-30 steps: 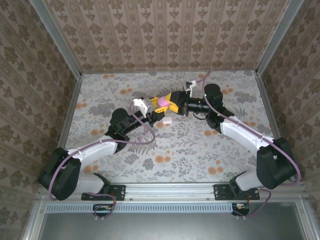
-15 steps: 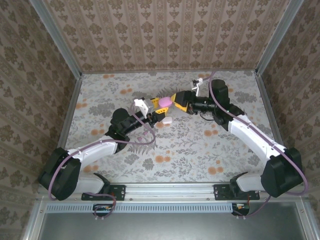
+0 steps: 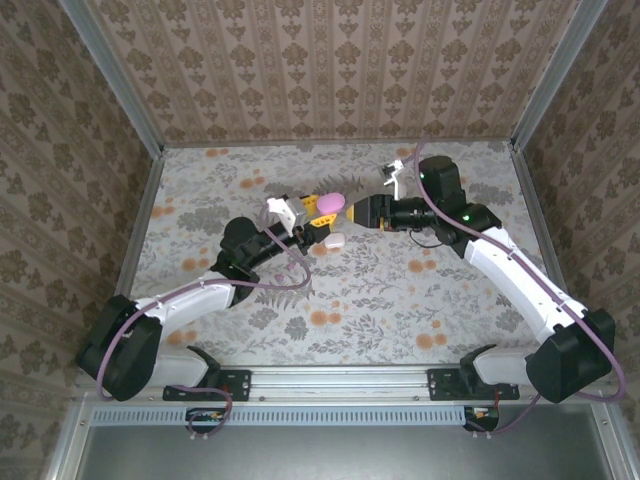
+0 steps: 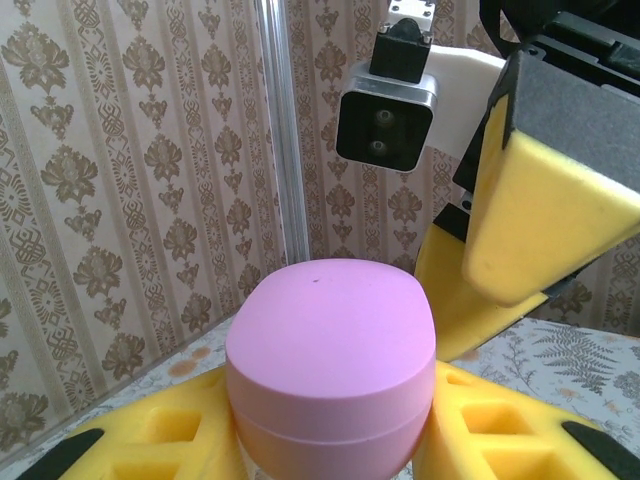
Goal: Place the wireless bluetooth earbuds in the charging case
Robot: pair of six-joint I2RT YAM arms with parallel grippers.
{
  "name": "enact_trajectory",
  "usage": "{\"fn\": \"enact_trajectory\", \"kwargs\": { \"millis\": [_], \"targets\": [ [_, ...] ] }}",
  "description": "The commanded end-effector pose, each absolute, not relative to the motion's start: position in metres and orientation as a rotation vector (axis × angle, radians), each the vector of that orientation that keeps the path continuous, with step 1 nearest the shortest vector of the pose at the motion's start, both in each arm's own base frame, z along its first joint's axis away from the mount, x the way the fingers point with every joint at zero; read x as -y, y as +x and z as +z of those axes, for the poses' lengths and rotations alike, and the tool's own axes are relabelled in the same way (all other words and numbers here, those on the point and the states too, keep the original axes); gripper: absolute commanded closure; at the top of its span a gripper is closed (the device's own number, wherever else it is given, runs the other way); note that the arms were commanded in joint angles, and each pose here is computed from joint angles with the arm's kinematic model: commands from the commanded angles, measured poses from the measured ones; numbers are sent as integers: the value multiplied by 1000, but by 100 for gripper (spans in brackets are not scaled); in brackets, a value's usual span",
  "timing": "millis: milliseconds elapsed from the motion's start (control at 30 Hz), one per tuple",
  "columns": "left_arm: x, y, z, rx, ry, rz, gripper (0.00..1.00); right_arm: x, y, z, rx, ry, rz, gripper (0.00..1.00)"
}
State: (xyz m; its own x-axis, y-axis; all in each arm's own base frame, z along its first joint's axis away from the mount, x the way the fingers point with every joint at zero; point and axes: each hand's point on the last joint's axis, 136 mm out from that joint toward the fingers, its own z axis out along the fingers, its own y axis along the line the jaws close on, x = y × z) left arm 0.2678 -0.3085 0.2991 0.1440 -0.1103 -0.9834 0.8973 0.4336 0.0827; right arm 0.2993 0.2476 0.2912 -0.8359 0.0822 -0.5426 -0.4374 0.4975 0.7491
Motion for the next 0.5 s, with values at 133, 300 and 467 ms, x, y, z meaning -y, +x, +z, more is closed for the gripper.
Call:
{"fn": "enact_trajectory", "kwargs": {
  "millis": [133, 300, 467],
  "targets": [
    [309, 259, 317, -1142, 835, -897, 61, -257, 306, 302, -2197, -313, 1329, 40],
    [310, 258, 317, -1139, 840, -901, 61, -262, 310, 302, -2202, -308, 1349, 40],
    [310, 257, 317, -1136, 847, -902, 61, -264, 313, 304, -2198, -302, 1347, 40]
  ]
}}
